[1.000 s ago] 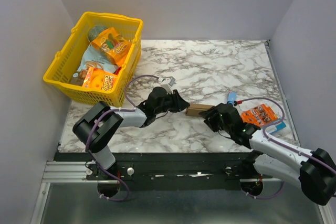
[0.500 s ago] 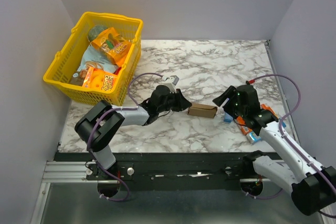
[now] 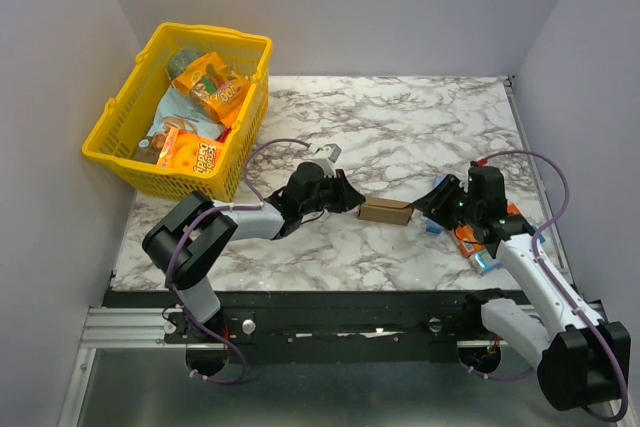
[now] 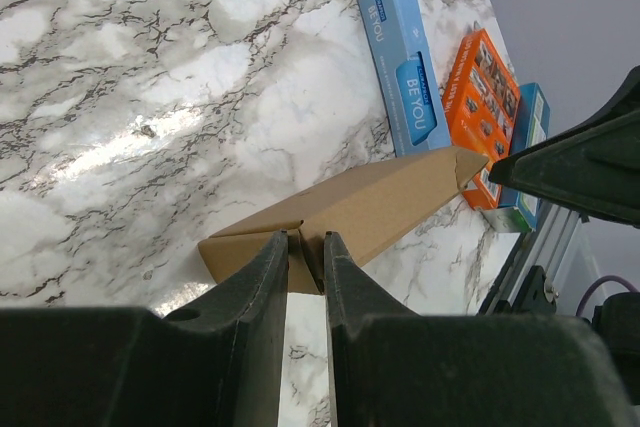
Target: Fold the paper box
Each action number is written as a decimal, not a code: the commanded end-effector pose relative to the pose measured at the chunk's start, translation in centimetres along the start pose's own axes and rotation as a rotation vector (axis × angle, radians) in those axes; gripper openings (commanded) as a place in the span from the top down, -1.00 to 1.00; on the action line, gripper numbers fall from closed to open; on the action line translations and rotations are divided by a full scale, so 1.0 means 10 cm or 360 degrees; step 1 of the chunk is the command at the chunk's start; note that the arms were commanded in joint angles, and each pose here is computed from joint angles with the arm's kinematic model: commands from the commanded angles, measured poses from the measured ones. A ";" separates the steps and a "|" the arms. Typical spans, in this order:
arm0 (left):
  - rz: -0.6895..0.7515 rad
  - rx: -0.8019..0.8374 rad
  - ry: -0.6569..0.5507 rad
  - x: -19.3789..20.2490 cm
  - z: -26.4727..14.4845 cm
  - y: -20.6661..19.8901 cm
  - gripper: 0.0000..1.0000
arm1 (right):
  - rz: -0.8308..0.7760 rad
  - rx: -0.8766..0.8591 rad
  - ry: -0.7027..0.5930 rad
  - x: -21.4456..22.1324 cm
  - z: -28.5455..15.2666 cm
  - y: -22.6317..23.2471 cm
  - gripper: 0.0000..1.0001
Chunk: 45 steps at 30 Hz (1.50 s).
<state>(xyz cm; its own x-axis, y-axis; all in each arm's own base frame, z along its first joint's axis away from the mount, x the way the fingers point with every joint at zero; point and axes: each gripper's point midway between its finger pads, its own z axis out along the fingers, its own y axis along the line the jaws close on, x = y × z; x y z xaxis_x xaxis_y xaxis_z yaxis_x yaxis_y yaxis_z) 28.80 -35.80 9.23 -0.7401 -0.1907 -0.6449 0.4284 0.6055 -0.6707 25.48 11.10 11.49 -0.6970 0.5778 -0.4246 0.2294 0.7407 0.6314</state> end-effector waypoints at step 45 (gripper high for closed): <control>0.0067 -0.0469 0.0522 1.01 -0.26 0.73 1.00 | -0.0069 -0.0209 0.0092 0.00 0.23 0.33 0.18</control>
<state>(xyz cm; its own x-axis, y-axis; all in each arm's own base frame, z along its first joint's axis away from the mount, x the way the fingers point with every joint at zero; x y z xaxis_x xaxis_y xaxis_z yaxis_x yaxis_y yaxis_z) 28.78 -36.16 9.31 -0.7252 -0.1803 -0.6646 0.4317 0.6328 -0.6428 27.18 12.88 10.86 -0.7379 0.5333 -0.4137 0.1531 0.7292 0.6669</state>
